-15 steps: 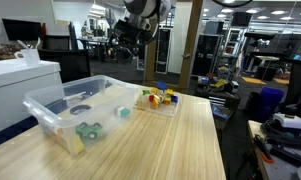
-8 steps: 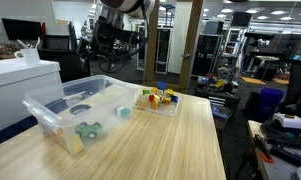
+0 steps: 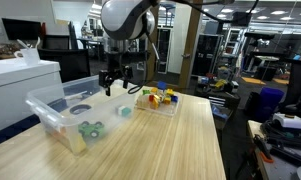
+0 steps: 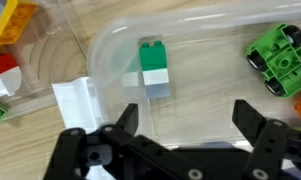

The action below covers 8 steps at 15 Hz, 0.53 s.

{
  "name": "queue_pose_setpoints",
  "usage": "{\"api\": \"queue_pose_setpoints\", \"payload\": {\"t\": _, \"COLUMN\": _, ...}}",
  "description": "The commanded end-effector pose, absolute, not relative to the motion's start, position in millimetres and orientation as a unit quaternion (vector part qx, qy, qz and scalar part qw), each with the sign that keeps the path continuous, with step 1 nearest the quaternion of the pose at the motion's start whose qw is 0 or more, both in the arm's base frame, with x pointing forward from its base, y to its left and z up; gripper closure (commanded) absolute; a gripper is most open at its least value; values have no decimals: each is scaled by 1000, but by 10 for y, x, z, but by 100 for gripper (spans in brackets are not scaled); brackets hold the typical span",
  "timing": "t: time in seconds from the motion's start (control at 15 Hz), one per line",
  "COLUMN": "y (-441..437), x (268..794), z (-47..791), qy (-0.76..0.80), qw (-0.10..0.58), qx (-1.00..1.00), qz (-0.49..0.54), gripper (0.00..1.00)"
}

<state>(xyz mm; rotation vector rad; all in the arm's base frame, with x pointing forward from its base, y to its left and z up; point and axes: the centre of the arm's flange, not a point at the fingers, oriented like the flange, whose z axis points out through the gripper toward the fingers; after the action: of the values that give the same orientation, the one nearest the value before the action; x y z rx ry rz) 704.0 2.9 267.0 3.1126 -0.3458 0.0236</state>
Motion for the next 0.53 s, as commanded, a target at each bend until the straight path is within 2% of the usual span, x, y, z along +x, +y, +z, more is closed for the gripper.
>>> {"api": "queue_pose_setpoints", "payload": {"t": 0.0, "y": 6, "x": 7021, "z": 2557, "qy": -66, "qw": 26, "qx": 997, "qz": -5, "gripper": 0}}
{"api": "queue_pose_setpoints", "payload": {"t": 0.47, "y": 456, "x": 7107, "z": 2471, "qy": 9, "qw": 32, "qx": 999, "qz": 9, "gripper": 0}}
